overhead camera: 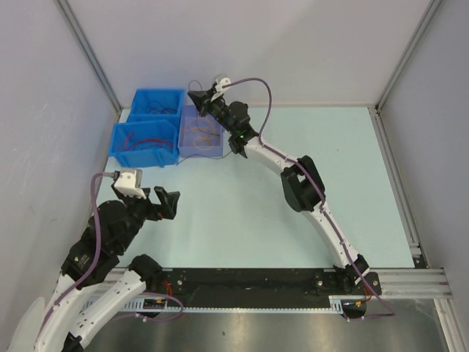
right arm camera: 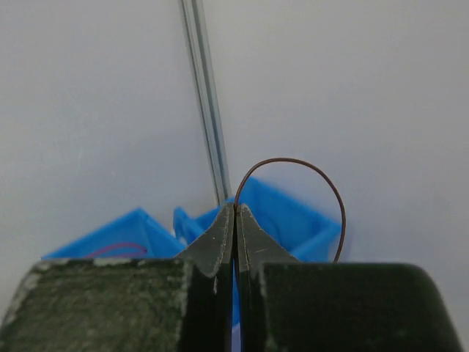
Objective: Untangle the cables
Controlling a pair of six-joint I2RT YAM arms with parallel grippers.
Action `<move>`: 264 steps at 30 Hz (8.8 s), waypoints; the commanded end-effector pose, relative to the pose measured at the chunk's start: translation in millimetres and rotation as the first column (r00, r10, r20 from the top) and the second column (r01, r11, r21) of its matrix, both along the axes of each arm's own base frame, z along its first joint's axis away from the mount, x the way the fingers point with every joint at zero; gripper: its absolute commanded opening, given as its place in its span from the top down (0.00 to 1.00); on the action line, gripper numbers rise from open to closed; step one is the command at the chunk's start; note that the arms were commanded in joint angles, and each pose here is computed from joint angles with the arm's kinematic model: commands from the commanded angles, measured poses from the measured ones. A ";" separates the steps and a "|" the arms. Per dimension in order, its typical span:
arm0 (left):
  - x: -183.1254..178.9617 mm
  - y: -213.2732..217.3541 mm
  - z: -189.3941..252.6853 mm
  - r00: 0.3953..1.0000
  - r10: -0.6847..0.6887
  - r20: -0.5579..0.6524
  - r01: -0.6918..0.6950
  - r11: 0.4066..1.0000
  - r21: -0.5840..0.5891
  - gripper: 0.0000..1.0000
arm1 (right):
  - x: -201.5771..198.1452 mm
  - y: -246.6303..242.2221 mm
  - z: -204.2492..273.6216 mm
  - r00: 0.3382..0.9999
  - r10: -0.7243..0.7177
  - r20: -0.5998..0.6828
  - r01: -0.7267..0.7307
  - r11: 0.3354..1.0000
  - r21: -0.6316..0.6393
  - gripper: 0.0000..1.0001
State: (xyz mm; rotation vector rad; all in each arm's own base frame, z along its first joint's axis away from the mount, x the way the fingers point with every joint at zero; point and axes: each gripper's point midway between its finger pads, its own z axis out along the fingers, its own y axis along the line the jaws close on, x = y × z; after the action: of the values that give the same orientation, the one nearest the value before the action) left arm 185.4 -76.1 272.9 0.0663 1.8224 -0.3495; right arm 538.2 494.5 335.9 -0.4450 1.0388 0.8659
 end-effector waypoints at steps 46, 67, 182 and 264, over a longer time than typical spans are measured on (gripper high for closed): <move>5.5 0.6 7.3 1.000 0.006 0.030 -0.006 1.000 -0.012 0.00 | -30.1 -100.0 -133.1 0.651 -0.229 -0.723 -0.041 0.941 -0.335 0.43; 7.3 -1.7 4.4 1.000 0.000 0.016 0.001 1.000 -0.004 0.00 | 7.2 -135.4 -225.9 0.533 -0.288 -0.796 -0.095 0.914 -0.394 0.14; 12.3 -0.5 1.9 1.000 0.011 0.004 -0.011 1.000 0.006 0.00 | 71.5 -88.3 -68.1 0.796 -0.382 -0.470 0.329 0.924 -0.194 1.00; 11.2 -0.7 2.9 1.000 0.005 0.012 -0.004 1.000 -0.001 0.00 | -87.5 -39.1 -210.2 0.573 -0.117 -0.811 -0.276 0.904 -0.326 0.69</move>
State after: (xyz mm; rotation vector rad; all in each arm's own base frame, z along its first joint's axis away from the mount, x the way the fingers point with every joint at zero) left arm 194.1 -77.5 272.2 0.0561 1.8330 -0.3527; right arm 439.6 447.6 104.4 -0.4631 2.1981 0.9498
